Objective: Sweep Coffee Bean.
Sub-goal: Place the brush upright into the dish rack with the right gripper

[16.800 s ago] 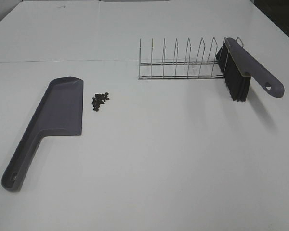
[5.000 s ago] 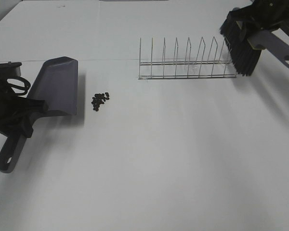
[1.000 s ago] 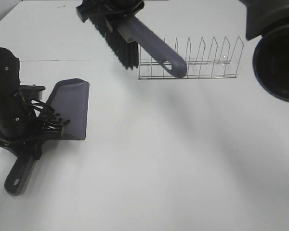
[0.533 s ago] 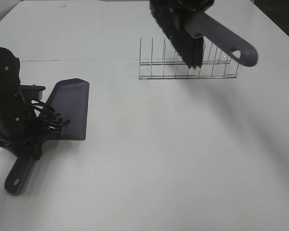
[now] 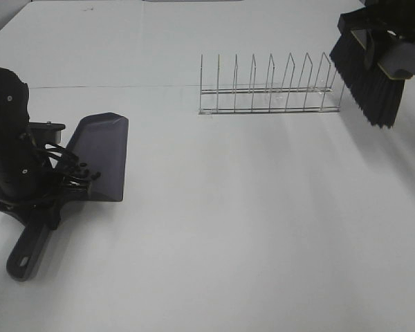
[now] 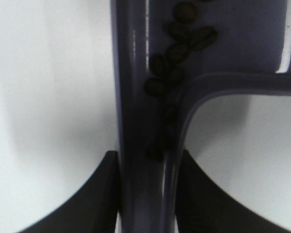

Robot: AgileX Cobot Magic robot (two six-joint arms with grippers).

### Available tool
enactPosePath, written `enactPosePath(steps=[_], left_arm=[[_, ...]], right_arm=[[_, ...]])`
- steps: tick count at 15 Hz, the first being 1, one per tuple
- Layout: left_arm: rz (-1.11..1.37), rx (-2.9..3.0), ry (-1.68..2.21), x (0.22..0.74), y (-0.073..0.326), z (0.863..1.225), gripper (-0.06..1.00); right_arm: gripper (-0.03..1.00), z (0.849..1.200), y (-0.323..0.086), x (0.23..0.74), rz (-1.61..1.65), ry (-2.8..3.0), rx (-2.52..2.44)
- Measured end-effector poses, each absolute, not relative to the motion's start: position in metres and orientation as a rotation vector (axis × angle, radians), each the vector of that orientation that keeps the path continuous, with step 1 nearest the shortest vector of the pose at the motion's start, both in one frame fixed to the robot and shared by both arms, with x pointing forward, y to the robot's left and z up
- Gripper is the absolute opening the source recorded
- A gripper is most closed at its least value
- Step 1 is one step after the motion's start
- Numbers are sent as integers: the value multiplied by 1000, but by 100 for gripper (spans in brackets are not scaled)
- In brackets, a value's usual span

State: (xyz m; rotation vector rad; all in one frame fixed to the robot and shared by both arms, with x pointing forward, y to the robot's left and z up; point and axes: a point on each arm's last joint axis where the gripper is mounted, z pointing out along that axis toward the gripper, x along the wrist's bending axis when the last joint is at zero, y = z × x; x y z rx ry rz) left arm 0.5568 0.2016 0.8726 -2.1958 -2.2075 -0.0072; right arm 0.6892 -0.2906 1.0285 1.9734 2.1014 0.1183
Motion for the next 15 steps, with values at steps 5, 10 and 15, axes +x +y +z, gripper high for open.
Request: enactPosePath(steps=[5,10,15], left_arm=[[-7,-2197,-2208,557,201,873,27],[-5,-2207,-2199,557,201,873,27],[-1,-2210,-2198,557,201,873,27]], right_arm=[[35,987,-297,687,-22,2200,1991],[35,960,-297,701,25,2200,1949],[35,959,-296,712,133,2153,1881]])
